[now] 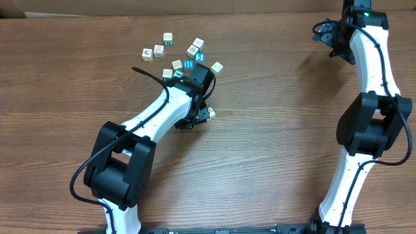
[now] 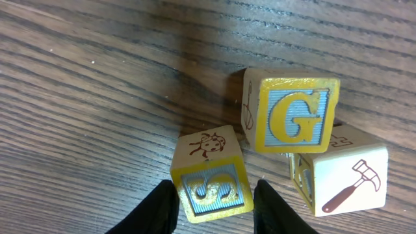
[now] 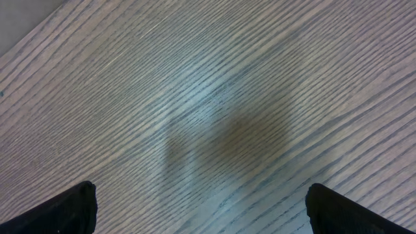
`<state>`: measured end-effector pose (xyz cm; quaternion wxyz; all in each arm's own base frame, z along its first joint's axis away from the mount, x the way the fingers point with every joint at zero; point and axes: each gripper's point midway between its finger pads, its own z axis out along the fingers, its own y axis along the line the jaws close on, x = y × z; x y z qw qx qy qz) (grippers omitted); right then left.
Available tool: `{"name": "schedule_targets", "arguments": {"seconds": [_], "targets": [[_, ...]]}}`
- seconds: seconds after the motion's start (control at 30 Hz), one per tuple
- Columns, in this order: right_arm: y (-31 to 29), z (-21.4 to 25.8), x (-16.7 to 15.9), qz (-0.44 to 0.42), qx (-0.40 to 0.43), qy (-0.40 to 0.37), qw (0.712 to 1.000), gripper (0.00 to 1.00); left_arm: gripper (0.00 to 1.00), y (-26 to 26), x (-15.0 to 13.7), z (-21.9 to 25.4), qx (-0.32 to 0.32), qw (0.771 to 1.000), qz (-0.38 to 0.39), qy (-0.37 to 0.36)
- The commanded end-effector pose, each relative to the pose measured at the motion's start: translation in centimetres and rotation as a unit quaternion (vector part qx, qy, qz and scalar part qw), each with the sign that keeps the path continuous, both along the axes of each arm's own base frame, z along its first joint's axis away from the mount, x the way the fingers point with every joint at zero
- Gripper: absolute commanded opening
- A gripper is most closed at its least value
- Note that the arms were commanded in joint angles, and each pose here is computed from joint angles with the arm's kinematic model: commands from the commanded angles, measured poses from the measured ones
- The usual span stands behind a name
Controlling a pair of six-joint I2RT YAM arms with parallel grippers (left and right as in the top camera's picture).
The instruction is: Form a circle
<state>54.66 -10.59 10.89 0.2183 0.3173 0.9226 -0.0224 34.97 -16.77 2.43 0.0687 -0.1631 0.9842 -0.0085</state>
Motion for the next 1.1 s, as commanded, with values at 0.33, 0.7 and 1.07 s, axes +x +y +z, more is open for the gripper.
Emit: {"name": "schedule_targets", "arguments": {"seconds": [0.33, 0.7, 1.07], "targets": [[-0.04, 1.82, 0.27, -0.001, -0.006, -0.019, 1.000, 1.00, 0.35, 0.83, -0.27, -0.31, 0.025, 0.999, -0.022, 0.002], [-0.04, 1.82, 0.27, -0.001, -0.006, -0.019, 1.000, 1.00, 0.46, 0.79, -0.30, -0.32, 0.030, 0.998, -0.061, 0.003], [-0.04, 1.82, 0.27, -0.001, -0.006, -0.019, 1.000, 1.00, 0.32, 0.78, -0.34, -0.51, 0.030, 0.998, -0.061, 0.006]]}}
